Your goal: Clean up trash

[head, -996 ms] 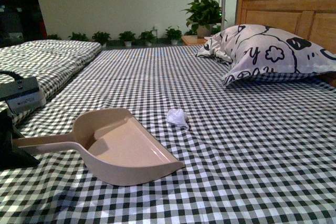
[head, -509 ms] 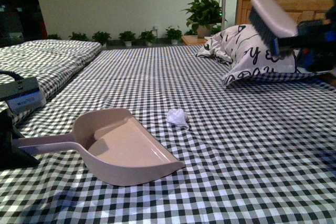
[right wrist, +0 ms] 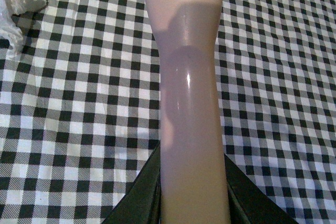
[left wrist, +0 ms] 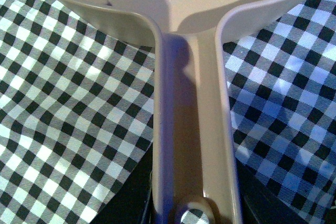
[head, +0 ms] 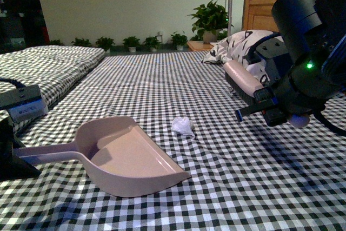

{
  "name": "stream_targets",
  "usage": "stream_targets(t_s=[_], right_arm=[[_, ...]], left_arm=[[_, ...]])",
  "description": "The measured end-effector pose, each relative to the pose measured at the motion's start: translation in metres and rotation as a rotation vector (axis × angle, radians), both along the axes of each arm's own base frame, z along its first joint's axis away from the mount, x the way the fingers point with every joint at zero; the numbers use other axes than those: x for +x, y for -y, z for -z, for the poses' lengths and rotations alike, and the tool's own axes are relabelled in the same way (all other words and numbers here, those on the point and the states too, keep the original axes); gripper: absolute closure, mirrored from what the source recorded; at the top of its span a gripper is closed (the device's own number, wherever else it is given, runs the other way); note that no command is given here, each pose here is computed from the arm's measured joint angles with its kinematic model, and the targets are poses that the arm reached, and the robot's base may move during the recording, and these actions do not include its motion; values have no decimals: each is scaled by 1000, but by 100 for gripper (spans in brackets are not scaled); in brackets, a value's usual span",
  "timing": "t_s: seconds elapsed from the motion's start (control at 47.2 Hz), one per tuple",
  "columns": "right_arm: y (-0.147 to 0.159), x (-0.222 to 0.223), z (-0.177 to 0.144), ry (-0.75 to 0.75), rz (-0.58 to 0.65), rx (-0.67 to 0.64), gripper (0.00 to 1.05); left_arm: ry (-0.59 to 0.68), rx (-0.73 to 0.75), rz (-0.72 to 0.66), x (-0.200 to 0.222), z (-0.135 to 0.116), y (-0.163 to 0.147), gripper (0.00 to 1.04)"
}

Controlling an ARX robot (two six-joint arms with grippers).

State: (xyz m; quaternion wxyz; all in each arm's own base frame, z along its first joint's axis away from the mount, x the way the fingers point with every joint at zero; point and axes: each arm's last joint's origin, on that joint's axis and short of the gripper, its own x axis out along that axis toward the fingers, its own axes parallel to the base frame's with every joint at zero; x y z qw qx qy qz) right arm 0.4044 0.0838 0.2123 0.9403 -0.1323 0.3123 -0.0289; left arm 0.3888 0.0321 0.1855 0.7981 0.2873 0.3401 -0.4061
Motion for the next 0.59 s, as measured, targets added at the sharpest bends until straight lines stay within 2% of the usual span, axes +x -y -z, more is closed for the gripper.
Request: stream_targets(t_s=[0.593], right_arm=[[-30,15,39,-60,-47,-128,85]], left_arm=[[0,0,0,0,0,0,78]])
